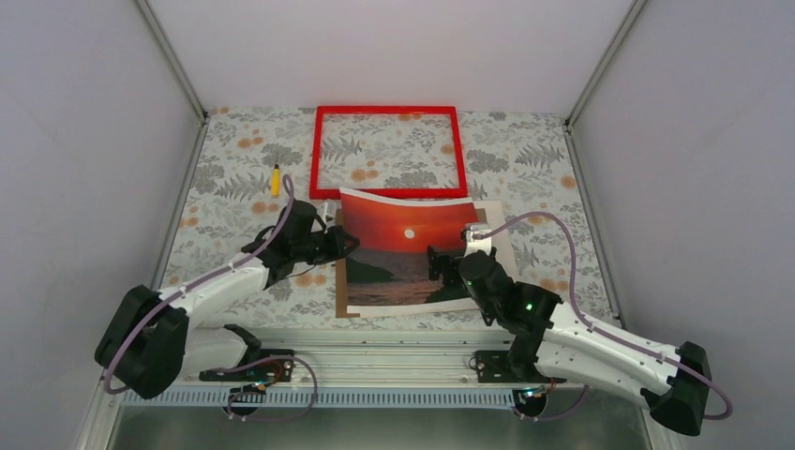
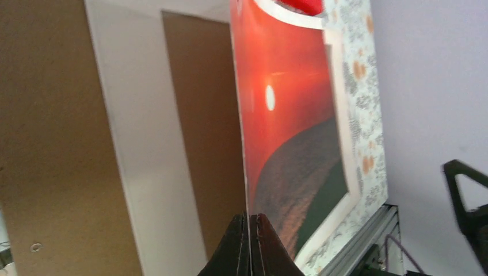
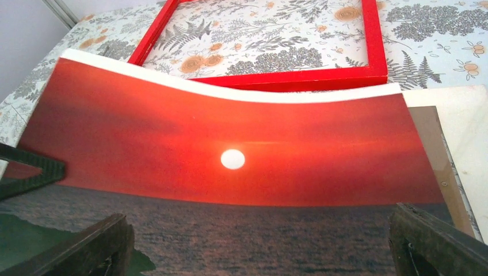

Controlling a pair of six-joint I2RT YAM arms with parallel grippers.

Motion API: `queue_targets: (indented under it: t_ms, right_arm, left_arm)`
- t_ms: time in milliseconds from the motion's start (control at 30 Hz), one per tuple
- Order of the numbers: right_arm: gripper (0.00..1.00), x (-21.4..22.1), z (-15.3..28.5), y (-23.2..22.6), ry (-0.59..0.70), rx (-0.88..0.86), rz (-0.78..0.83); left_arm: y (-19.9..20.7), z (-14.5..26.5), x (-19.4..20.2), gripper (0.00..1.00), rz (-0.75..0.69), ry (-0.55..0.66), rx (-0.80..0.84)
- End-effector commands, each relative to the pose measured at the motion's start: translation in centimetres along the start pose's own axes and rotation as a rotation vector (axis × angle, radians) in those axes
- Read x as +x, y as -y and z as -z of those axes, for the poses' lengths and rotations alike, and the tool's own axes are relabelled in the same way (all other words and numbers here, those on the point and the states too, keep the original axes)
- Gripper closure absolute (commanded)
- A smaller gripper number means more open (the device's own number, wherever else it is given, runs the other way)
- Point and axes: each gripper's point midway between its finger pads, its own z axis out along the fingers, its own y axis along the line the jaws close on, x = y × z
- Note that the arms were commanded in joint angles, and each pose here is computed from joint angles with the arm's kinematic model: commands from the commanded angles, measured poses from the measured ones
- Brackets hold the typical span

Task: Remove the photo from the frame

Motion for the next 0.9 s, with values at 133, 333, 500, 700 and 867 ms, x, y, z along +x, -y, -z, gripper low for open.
queue_targets:
  t_ms: [133, 333, 500, 700, 867]
  right_arm:
    - [0.0, 0.6, -0.6, 0.1, 0.0, 0.009, -0.005]
    - [0.0, 1.1, -1.2, -0.2, -0.015, 0.015, 0.007]
    - [0.0, 1.4, -1.7, -0.5, -0.031, 0.019, 0.024]
    - [0.0, 1.5, -2.7, -1.2, -0.04, 0.021, 0.078]
    - [0.0, 0.8, -4.5, -1.8, -0.073, 0.021, 0.112]
  left_arm:
    - [-4.1, -2.0, 1.5, 0.98, -0.008, -0.055, -0.044]
    - [-6.1, -2.6, 1.3, 0.97, -0.016, -0.057, -0.092]
    - [-7.4, -2.7, 0.7, 0.85, -0.024, -0.059, -0.136]
    - [-9.0, -2.2, -0.1, 0.61, -0.039, -0.038, -0.222]
    - [-9.6, -0.7, -1.2, 0.35, -0.048, 0.015, -0.291]
